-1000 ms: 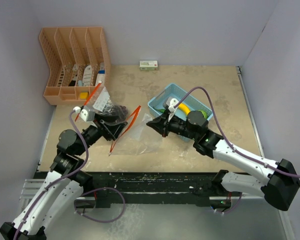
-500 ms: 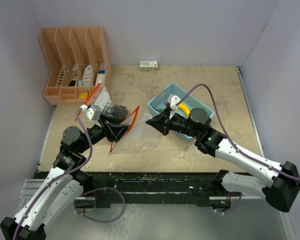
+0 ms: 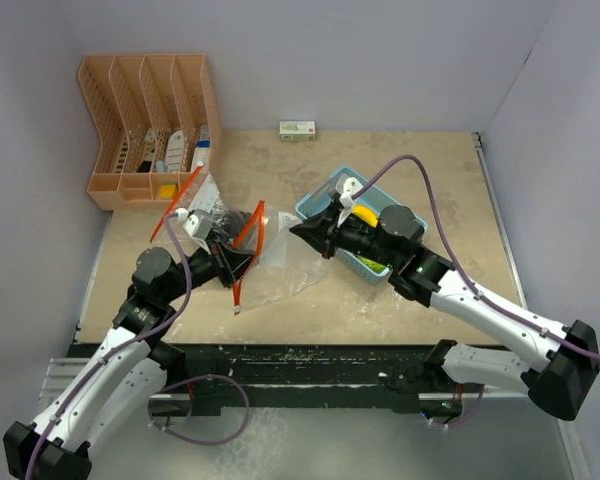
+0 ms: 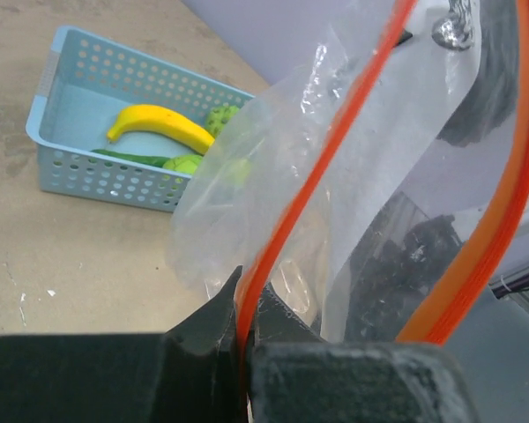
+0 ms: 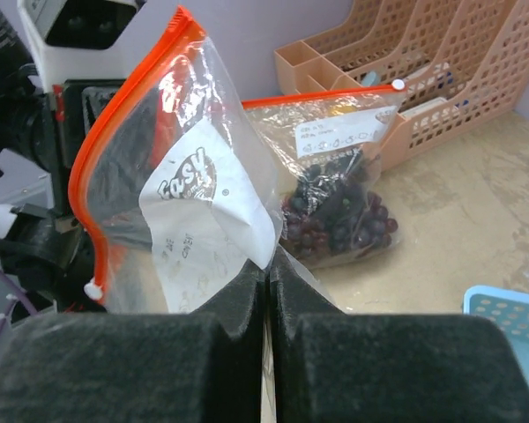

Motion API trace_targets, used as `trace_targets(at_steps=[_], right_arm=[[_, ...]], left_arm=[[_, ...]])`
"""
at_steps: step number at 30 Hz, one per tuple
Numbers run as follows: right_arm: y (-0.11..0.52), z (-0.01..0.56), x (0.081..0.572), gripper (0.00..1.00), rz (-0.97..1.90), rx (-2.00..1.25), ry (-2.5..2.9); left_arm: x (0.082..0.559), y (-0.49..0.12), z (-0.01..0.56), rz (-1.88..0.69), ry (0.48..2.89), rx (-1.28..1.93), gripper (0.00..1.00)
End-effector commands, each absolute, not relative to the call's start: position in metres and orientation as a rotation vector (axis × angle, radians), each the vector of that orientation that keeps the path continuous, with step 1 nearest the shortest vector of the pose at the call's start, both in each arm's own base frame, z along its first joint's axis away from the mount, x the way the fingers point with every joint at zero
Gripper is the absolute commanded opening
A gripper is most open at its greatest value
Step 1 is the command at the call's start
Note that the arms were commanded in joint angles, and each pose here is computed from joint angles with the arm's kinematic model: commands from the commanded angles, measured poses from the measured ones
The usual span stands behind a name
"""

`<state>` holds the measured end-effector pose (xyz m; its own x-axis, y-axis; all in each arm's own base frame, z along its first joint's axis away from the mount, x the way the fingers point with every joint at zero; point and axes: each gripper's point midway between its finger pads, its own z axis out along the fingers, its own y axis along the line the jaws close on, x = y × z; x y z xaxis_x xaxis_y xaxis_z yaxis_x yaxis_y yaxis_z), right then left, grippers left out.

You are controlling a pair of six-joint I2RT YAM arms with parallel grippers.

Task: Place the food in the zip-top bag and seal the zipper
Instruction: Open the zipper of the food storage bag.

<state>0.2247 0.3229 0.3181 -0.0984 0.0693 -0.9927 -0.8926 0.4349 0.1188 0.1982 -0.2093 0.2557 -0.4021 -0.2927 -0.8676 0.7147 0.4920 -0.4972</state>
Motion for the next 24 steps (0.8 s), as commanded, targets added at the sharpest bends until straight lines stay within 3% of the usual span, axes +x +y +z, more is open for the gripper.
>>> trace_targets(at_steps=[1,2,3,5,8,14,24], right_arm=[[0.321,0.342,0.247,0.14,0.907,-0.668,1.446],[0.318,0.341,0.253,0.3,0.886,-0.629,1.475],[0.315,0.34,0.256,0.4,0.865,-0.603,1.502],[0.304,0.342,0.266,0.54,0.801,-0.538,1.532],[0.293,0.36,0.272,0.67,0.772,-0.448,1.534],[0.312,0.35,0.28,0.68,0.857,-0.379,1.63],[0.382,0.339,0.292,0.7,0.959,-0.425,1.71]], left_arm=[[0.199,-0.213,0.268,-1.167,1.647,0.377,0.0],[0.206,-0.209,0.265,-1.125,1.681,0.336,0.0],[0.215,-0.202,0.262,-1.065,1.712,0.281,0.0],[0.234,-0.179,0.255,-0.907,1.773,0.134,0.0],[0.258,-0.138,0.242,-0.658,1.833,-0.096,0.0],[0.276,-0.113,0.236,-0.505,1.857,-0.27,0.0],[0.298,-0.131,0.23,-0.487,1.885,-0.242,0.0]])
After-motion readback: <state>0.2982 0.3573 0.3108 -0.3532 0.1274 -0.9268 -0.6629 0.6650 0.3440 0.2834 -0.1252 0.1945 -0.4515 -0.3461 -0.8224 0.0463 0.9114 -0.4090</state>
